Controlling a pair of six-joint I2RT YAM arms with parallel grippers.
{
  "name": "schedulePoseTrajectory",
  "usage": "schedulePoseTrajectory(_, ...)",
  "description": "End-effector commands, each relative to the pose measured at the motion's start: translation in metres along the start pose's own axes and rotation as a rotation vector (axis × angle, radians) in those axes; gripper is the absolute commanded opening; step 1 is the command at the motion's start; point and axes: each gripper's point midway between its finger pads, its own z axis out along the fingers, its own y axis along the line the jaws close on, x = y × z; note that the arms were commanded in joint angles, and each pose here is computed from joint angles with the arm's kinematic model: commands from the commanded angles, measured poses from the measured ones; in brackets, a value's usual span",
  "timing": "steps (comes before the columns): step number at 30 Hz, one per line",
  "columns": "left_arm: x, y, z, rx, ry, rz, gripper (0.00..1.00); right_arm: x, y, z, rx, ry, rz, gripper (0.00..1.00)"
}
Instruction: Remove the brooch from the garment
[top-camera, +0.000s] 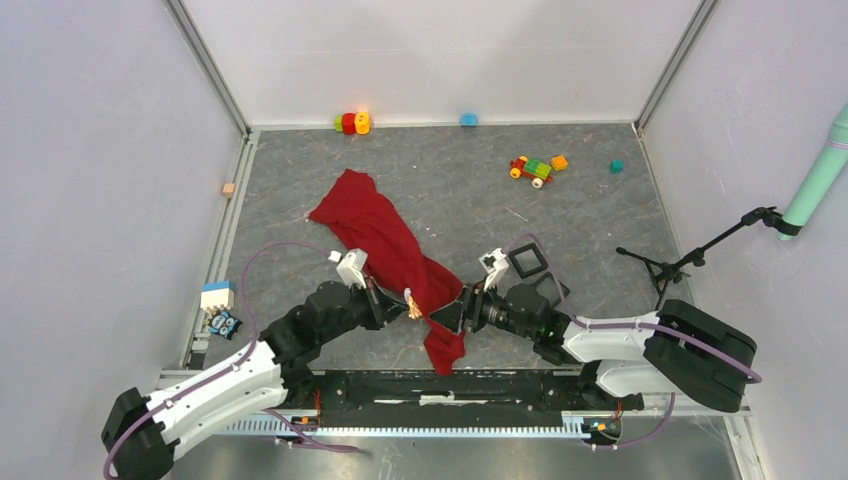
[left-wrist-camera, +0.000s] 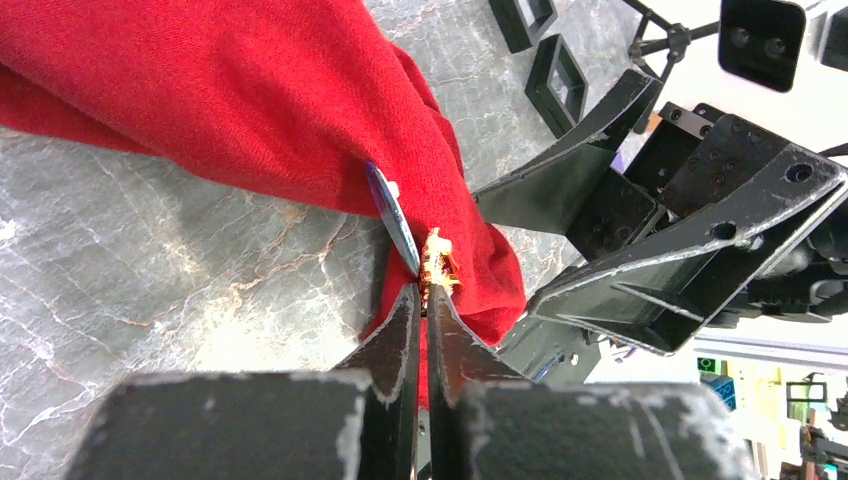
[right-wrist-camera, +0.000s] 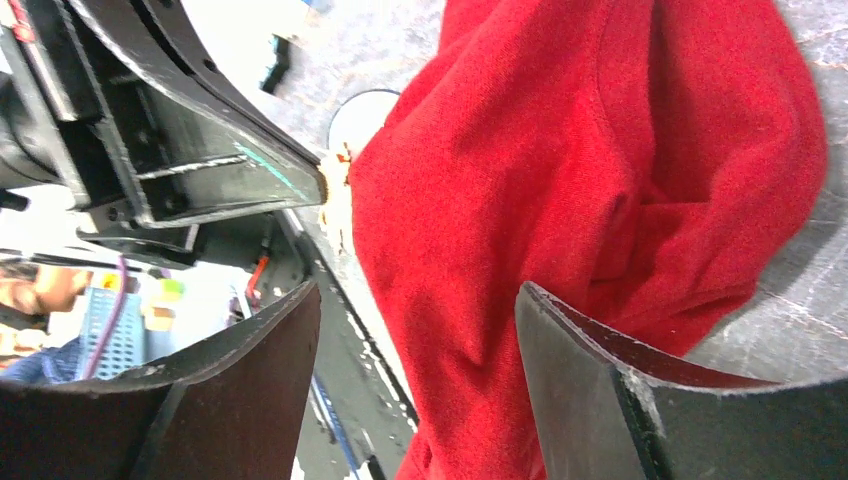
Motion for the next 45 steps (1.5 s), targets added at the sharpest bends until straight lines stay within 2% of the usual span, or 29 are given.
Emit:
schedulePoseTrajectory(1, -0.016, -0.028, -0.007, 0.106, -0.046, 0.073, 0.02, -0.039, 0.041, -0.009, -0.179, -0.171, 0.092, 0.75)
schedulePoseTrajectory(8, -0.026, -0.056, -0.015, 0.243, -0.087, 0.084, 0.02, -0.048, 0.062, -0.003, -0.268, -0.184, 0.16, 0.69)
schedulePoseTrajectory(12, -0.027, -0.062, -0.02, 0.28, -0.102, 0.091, 0.02, -0.046, 0.061, 0.009, -0.249, -0.153, 0.182, 0.66)
schedulePoseTrajectory(20, -0.025, -0.064, -0.023, 0.311, -0.108, 0.104, 0.02, -0.048, 0.065, 0.01, -0.288, -0.169, 0.227, 0.53)
schedulePoseTrajectory(28, -0.02, -0.056, -0.02, 0.305, -0.111, 0.099, 0.02, -0.055, 0.075, 0.005, -0.344, -0.198, 0.25, 0.56)
schedulePoseTrajectory(30, -0.021, -0.056, -0.021, 0.311, -0.116, 0.097, 0.02, -0.056, 0.076, 0.005, -0.347, -0.201, 0.25, 0.52)
schedulePoseTrajectory(33, -0.022, -0.057, -0.022, 0.316, -0.12, 0.099, 0.02, -0.056, 0.079, 0.007, -0.361, -0.193, 0.25, 0.41)
schedulePoseTrajectory(45, -0.022, -0.062, -0.025, 0.342, -0.124, 0.112, 0.02, -0.046, 0.075, 0.015, -0.352, -0.15, 0.25, 0.23)
